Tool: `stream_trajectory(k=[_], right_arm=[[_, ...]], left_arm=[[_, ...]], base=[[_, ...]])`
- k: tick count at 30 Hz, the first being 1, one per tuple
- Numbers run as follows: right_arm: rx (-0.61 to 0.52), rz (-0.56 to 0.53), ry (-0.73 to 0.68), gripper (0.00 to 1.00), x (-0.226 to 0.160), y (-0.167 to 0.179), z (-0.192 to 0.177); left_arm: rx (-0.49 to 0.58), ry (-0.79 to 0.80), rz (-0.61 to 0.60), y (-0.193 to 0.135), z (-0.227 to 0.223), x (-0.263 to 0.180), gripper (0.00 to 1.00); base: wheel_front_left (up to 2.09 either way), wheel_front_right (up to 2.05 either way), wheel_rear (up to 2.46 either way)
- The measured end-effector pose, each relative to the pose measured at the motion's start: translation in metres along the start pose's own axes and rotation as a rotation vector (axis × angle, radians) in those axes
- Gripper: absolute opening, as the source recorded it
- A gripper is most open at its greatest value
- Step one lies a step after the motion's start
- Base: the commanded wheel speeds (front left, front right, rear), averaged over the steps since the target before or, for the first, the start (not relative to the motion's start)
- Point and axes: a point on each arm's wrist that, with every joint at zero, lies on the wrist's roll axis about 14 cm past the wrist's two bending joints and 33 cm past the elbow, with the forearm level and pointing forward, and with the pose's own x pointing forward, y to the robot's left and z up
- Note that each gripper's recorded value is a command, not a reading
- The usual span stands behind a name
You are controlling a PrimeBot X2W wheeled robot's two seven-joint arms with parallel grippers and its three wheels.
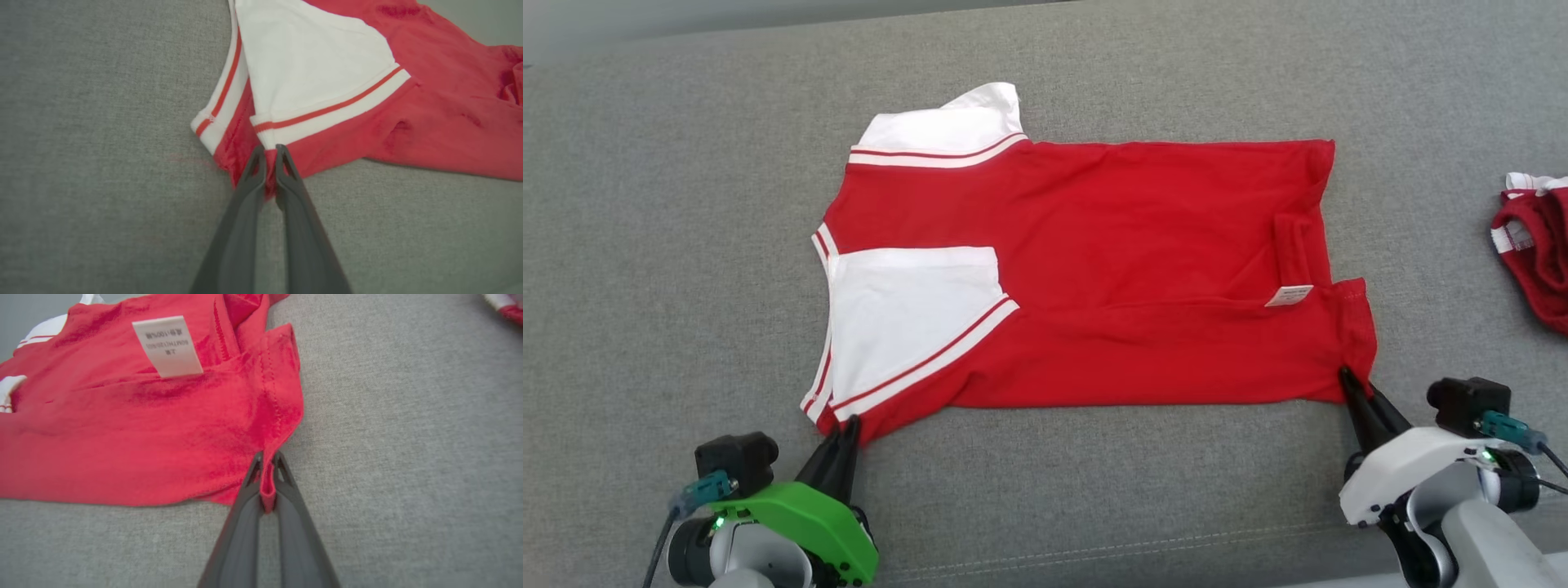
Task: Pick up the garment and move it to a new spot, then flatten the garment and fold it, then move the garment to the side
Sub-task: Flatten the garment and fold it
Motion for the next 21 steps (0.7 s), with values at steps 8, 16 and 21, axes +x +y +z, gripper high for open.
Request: stream_trajectory(k=[8,16,21], right_arm=[[0.042,-0.007,0.037,0.00,-0.022,-0.005,-0.008],[0.055,-0.026,0.044,0.00,-0.037,-0.007,-0.004],[0.049,-0.047,0.066,0.00,-0.044,-0.009,-0.007]], left_arm=[[-0.018,0.004,0.020,-0.004,-0.003,-0.033,0.00],[-0.020,-0.055,0.040,-0.003,0.013,-0.044,0.00],[-0.010,-0.012,0.037,-0.003,0.008,-0.043,0.00]], base=[[0.00,0.00,0.00],[0.00,0.00,0.00],[0.00,0.00,0.00]])
